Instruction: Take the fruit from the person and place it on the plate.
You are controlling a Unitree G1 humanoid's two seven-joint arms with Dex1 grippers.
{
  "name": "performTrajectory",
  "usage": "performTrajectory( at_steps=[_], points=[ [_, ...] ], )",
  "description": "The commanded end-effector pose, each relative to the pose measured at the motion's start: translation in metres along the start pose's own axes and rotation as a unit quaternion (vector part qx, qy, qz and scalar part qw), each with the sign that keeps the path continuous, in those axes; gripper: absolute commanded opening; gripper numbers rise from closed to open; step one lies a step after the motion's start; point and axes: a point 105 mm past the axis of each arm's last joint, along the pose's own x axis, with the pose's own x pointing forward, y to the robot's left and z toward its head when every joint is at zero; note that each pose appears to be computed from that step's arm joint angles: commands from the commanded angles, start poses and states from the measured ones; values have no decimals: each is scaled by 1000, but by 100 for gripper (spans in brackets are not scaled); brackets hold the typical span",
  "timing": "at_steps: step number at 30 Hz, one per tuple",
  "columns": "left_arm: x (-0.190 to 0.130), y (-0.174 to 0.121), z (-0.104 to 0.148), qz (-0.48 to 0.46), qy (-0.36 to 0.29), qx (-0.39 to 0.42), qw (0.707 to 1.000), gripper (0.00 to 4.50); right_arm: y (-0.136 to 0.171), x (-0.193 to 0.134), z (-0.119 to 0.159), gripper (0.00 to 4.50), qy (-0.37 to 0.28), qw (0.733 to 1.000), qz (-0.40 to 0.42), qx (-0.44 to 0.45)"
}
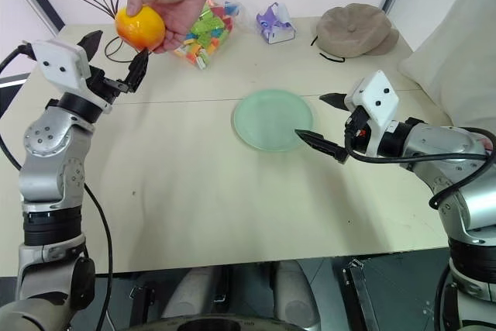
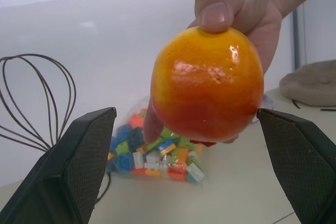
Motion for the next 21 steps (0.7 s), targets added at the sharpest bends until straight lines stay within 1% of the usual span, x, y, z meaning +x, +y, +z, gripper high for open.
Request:
performTrajectory(
  at_steps=[1, 9, 18, 21],
  points=[
    [7, -2, 14, -9, -34, -7, 999, 450, -2, -8, 16, 445, -20, 999, -14, -26],
    [19, -4, 13, -16, -45, -33, 998, 450, -1, -10, 17, 445, -18, 999, -23, -30],
    [28, -7, 10, -21, -50, -41, 998, 450, 0, -12, 18, 445, -17, 999, -30, -32],
    [30, -8, 10, -23, -54, -42, 997, 373, 0, -12, 18, 450, -17, 999, -33, -32]
  ],
)
